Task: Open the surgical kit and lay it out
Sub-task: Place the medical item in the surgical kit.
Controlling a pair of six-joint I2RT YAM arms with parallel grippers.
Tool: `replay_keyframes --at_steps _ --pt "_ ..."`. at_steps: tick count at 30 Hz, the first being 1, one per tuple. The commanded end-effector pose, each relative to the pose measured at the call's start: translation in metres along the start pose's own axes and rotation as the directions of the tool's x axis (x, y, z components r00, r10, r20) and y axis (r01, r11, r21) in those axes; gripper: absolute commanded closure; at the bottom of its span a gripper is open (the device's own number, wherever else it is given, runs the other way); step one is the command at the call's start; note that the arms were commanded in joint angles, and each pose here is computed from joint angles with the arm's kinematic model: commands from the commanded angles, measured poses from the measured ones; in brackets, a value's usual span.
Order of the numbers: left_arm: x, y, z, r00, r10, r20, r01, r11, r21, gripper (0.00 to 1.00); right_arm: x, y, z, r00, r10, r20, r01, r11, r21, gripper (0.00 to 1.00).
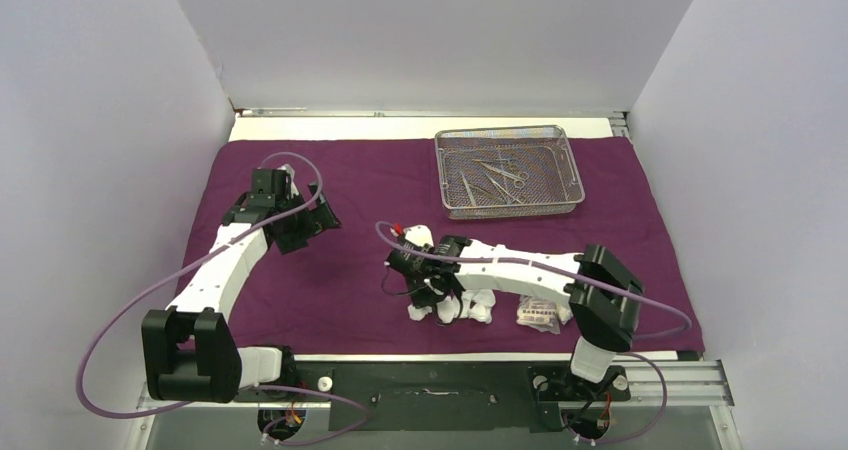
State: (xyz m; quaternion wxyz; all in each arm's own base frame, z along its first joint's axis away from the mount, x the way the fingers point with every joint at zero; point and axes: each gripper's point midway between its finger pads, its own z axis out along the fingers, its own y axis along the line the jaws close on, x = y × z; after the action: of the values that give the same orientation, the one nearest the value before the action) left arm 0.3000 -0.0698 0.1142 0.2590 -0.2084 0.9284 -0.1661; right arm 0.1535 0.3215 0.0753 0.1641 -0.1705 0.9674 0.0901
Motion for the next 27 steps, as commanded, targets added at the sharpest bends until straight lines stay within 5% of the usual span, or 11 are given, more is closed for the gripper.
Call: replay_keyframes --at_steps 1,9,12,20,27 --pt "-0.010 -0.008 -0.006 0.999 0.015 0.046 -0.017 0.999 0.049 0.04 0.002 0.001 0.010 0.999 0.030 -0.013 -0.030 0.999 0.017 0.94" --pt "-0.008 -0.006 -0.004 0.999 0.019 0.043 -0.021 0.999 0.041 0.04 0.011 -0.006 0.028 0.996 0.021 -0.089 -0.015 0.998 0.068 0.86" --pt "-0.008 -0.004 -0.004 0.999 0.021 0.044 -0.022 0.999 0.033 0.04 0.006 -0.006 0.023 0.997 0.016 -0.076 -0.011 0.998 0.066 0.76" --pt "-0.017 -0.002 -0.010 0.997 0.026 0.077 -0.027 1.000 0.010 0.04 -0.049 -0.005 -0.024 0.997 0.071 0.042 -0.071 0.997 -0.007 0.54" --pt "-0.026 0.001 -0.017 0.994 0.024 0.108 -0.022 0.999 -0.026 0.04 -0.106 -0.048 -0.058 0.984 0.104 0.145 -0.104 0.995 -0.007 0.46"
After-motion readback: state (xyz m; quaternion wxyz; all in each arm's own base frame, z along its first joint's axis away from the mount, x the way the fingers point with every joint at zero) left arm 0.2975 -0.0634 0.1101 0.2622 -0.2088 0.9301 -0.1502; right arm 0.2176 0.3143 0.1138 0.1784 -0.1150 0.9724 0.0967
